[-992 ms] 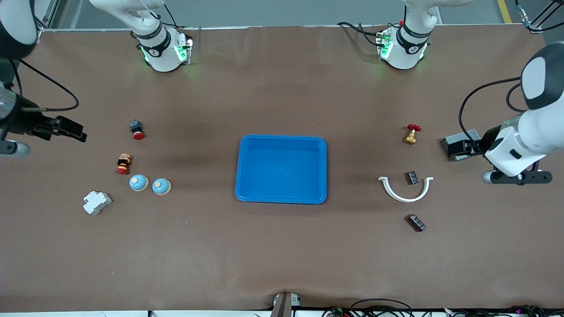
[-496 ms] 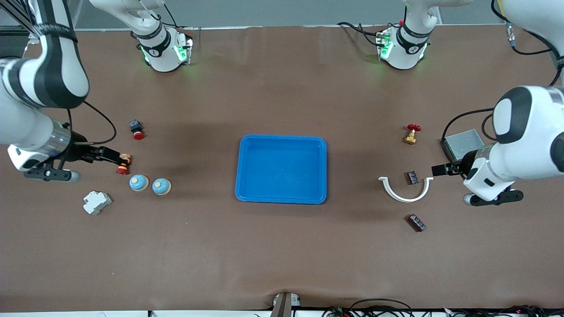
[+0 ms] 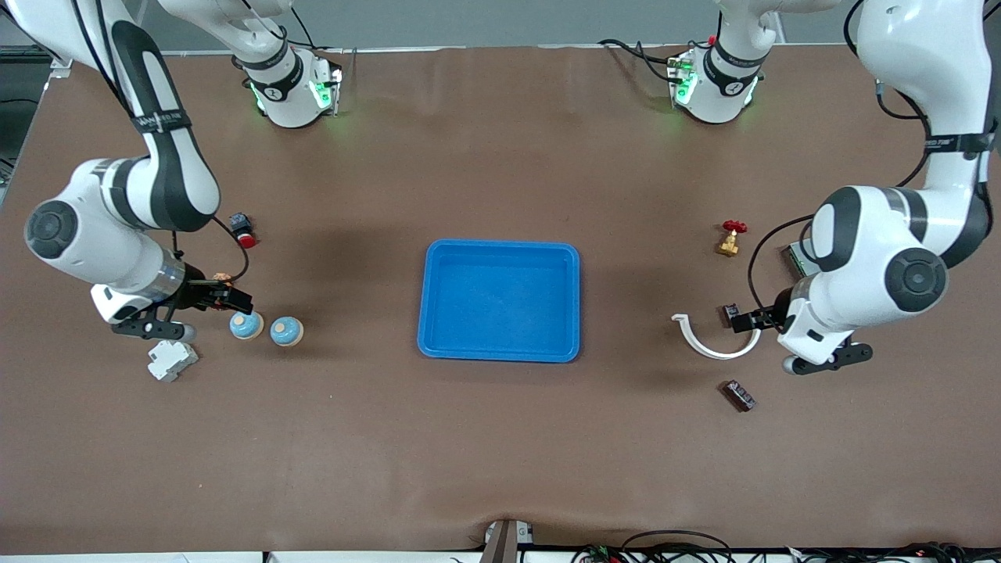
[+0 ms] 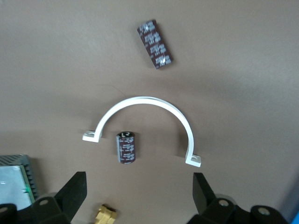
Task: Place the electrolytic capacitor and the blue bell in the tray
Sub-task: 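Reach the right gripper to a blue bell while the left gripper reaches a capacitor, then grasp the blue bell with the right gripper while the left gripper grasps the capacitor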
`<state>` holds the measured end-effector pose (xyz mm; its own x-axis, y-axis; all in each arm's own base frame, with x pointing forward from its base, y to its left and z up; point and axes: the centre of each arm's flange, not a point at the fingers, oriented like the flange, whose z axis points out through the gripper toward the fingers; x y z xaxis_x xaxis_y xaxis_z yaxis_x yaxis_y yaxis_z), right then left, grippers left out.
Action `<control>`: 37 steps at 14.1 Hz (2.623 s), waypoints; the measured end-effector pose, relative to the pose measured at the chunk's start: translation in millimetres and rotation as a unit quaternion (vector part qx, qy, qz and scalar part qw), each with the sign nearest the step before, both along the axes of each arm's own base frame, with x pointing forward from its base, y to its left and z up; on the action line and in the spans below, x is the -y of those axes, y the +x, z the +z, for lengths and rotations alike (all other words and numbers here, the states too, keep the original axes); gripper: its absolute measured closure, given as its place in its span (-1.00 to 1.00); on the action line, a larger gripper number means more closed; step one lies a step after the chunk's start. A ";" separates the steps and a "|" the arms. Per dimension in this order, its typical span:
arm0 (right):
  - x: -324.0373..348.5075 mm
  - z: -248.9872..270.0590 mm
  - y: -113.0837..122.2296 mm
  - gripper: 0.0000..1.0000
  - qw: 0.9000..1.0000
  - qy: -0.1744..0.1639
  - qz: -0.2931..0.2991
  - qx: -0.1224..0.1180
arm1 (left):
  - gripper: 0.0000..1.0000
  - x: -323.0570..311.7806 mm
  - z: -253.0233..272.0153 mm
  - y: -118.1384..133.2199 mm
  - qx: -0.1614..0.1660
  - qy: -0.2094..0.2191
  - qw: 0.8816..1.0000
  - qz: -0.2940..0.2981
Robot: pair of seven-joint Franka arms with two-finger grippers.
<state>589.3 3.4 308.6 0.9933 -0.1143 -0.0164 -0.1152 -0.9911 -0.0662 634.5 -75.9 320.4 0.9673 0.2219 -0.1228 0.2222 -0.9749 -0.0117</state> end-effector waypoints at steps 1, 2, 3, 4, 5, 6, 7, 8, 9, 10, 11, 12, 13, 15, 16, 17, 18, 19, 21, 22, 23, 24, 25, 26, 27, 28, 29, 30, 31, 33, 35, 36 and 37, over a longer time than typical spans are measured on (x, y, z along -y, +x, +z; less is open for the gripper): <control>-2.7 -9.4 1.1 -1.00 1.000 -0.001 0.002 0.002 | -1.00 5.0 -9.6 -5.0 0.000 0.001 1.000 0.005; -5.4 -18.8 2.1 -1.00 1.000 -0.002 0.003 0.004 | -1.00 9.0 -17.2 -9.4 -0.002 0.002 1.000 0.007; -7.2 -27.8 2.8 -1.00 1.000 -0.003 0.004 0.006 | -1.00 11.2 -23.6 -13.1 -0.003 0.003 1.000 0.007; -8.2 -37.6 3.0 -1.00 1.000 -0.005 0.004 0.008 | -1.00 11.7 -30.1 -17.0 -0.006 0.005 1.000 0.006; -9.0 -47.1 2.5 -1.00 1.000 -0.006 0.004 0.010 | -1.00 10.8 -36.9 -20.9 -0.008 0.009 1.000 0.003; -10.3 -55.6 2.3 -1.00 1.000 -0.007 0.005 0.012 | -1.00 9.4 -43.5 -24.3 -0.010 0.011 1.000 0.002; -12.2 -64.2 1.9 -1.00 1.000 -0.008 0.005 0.016 | -1.00 7.9 -50.4 -27.5 -0.013 0.013 1.000 0.003; -15.2 -72.5 1.1 -1.00 1.000 -0.009 0.004 0.024 | -1.00 6.3 -57.2 -29.9 -0.017 0.014 1.000 0.003; -19.9 -82.4 -0.3 -1.00 0.999 -0.010 0.004 0.030 | -1.00 4.8 -64.5 -31.5 -0.020 0.015 1.000 0.003; -25.7 -91.5 -1.9 -1.00 0.999 -0.011 0.002 0.033 | -1.00 3.4 -71.1 -31.8 -0.021 0.017 1.000 0.003; -31.5 -100.4 -3.6 -1.00 0.999 -0.012 0.002 0.033 | -1.00 2.3 -76.9 -31.9 -0.023 0.018 1.000 0.003; -36.5 -107.4 -4.5 -1.00 0.999 -0.012 0.002 0.032 | -1.00 1.8 -81.7 -32.2 -0.026 0.018 0.999 0.003; -40.5 -112.6 -4.9 -1.00 0.999 -0.011 0.003 0.033 | -1.00 1.6 -85.4 -32.6 -0.028 0.019 0.999 0.003; -46.9 -119.9 -5.2 -1.00 0.999 -0.011 0.004 0.038 | -1.00 0.6 -92.7 -32.6 -0.029 0.019 0.999 0.003; -48.9 -122.8 -5.4 -1.00 0.999 -0.010 0.005 0.039 | -1.00 -0.4 -97.1 -32.5 -0.030 0.020 0.999 0.004; -49.7 -125.2 -5.4 -1.00 0.999 -0.010 0.004 0.041 | -1.00 -1.8 -101.7 -32.6 -0.031 0.020 0.999 0.005; -49.6 -127.1 -5.5 -1.00 0.999 -0.010 0.004 0.041 | -1.00 -3.1 -106.0 -32.8 -0.033 0.021 0.999 0.006; -49.4 -128.1 -5.6 -1.00 0.999 -0.010 0.003 0.041 | -1.00 -4.0 -109.5 -33.2 -0.035 0.021 0.999 0.007; -49.3 -128.0 -5.4 -0.96 0.999 -0.010 0.003 0.041 | -1.00 -5.2 -114.9 -34.1 -0.039 0.022 0.999 0.007; -49.3 -127.9 -5.3 -0.89 0.999 -0.010 0.003 0.041 | -1.00 -6.3 -117.0 -34.4 -0.041 0.022 0.999 0.008; -49.3 -127.9 -5.2 -0.72 0.999 -0.010 0.002 0.042 | -1.00 -7.2 -119.1 -34.7 -0.043 0.022 0.999 0.009; -49.3 -127.8 -5.2 -0.52 0.999 -0.010 0.002 0.042 | -1.00 -7.9 -121.3 -35.1 -0.044 0.022 0.999 0.009; -49.5 -125.4 -4.2 -0.30 0.999 -0.009 0.002 0.044 | -1.00 -8.2 -122.9 -35.4 -0.045 0.022 0.999 0.010; -49.5 -125.4 -4.0 -0.30 0.999 -0.009 0.002 0.044 | -1.00 -8.3 -124.7 -35.8 -0.047 0.022 0.999 0.010; -49.5 -125.6 -4.0 -0.30 0.999 -0.009 0.002 0.043 | -1.00 -8.6 -127.4 -36.3 -0.049 0.023 0.998 0.010; -49.6 -125.5 -3.9 -0.30 0.999 -0.009 0.002 0.043 | -1.00 -9.1 -130.5 -37.0 -0.051 0.024 0.998 0.009; -50.3 -124.9 -3.8 -0.30 0.999 -0.009 0.003 0.040 | -1.00 -10.2 -133.0 -37.3 -0.053 0.024 0.998 0.010; -52.3 -122.2 -3.3 -0.30 0.999 -0.008 0.005 0.031 | -1.00 -12.6 -135.0 -37.4 -0.054 0.025 0.998 0.011; -55.5 -115.1 -2.1 -0.30 1.000 -0.006 0.008 0.016 | -1.00 -15.7 -136.5 -37.1 -0.055 0.025 0.998 0.013; -67.4 -86.6 0.8 -0.30 1.000 0.000 0.006 -0.011 | -0.86 -20.4 -137.3 -35.6 -0.055 0.025 0.998 0.017; -88.7 -54.0 -0.2 -0.30 1.000 0.004 -0.004 -0.016 | -0.44 -20.8 -137.4 -35.3 -0.055 0.025 0.998 0.017; -103.6 -42.3 -3.4 -0.30 1.000 0.005 -0.012 -0.017 | -0.24 -20.7 -137.4 -35.3 -0.055 0.025 0.998 0.017; -122.1 -33.2 -7.4 -0.30 1.000 0.006 -0.022 -0.017 | -0.01 -20.7 -137.3 -35.2 -0.055 0.025 0.998 0.017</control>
